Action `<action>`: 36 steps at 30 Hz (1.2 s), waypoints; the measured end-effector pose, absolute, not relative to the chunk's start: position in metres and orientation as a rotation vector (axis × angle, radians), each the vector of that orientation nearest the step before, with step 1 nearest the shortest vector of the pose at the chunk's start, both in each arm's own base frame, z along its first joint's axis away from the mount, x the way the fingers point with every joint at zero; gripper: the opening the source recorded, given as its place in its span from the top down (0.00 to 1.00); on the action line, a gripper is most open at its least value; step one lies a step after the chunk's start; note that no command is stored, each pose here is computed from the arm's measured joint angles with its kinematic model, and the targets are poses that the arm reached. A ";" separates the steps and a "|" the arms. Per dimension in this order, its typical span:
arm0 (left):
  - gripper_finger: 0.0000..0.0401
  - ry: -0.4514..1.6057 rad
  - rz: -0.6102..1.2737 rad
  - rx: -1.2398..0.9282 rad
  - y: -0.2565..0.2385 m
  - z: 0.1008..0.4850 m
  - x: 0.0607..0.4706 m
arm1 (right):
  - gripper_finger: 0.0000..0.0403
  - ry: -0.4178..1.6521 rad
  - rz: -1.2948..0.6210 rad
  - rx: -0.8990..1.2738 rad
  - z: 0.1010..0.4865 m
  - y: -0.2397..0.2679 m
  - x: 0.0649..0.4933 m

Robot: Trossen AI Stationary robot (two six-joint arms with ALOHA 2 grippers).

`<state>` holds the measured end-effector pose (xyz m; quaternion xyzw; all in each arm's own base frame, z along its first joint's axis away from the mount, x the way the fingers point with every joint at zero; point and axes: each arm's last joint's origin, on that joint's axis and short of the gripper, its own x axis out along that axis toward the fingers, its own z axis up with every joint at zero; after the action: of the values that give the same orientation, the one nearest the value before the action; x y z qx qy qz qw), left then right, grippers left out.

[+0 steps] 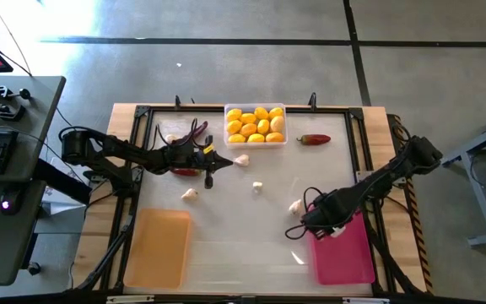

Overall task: Sort produce into baskets
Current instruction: Put the top right garlic into the pink bin, then put the top center garlic into the pink bin

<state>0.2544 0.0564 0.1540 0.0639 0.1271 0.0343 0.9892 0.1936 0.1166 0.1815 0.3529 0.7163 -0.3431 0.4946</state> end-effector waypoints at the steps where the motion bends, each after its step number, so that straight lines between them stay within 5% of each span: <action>1: 1.00 0.255 0.069 0.128 0.056 0.154 0.254 | 0.60 1.732 -0.833 0.840 0.182 0.116 0.194; 11: 1.00 0.258 0.069 0.116 0.056 0.154 0.254 | 0.35 1.797 -0.763 0.679 0.202 0.115 0.193; 15: 1.00 0.258 0.073 0.084 0.056 0.154 0.254 | 0.34 1.818 -0.693 0.550 0.226 0.114 0.196; 19: 1.00 0.257 0.077 0.055 0.056 0.154 0.254 | 0.47 1.749 -0.675 0.413 0.256 0.109 0.203; 27: 1.00 0.258 0.074 0.079 0.056 0.154 0.254 | 0.96 1.434 -0.472 0.130 0.267 0.078 0.243; 36: 1.00 0.258 0.073 0.086 0.056 0.154 0.254 | 0.99 1.001 -0.290 -0.120 0.256 0.022 0.303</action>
<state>0.2544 0.0564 0.1537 0.0427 0.1284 0.0366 0.9901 0.3027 0.0223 0.2559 -0.0571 0.4778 -0.1383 0.8656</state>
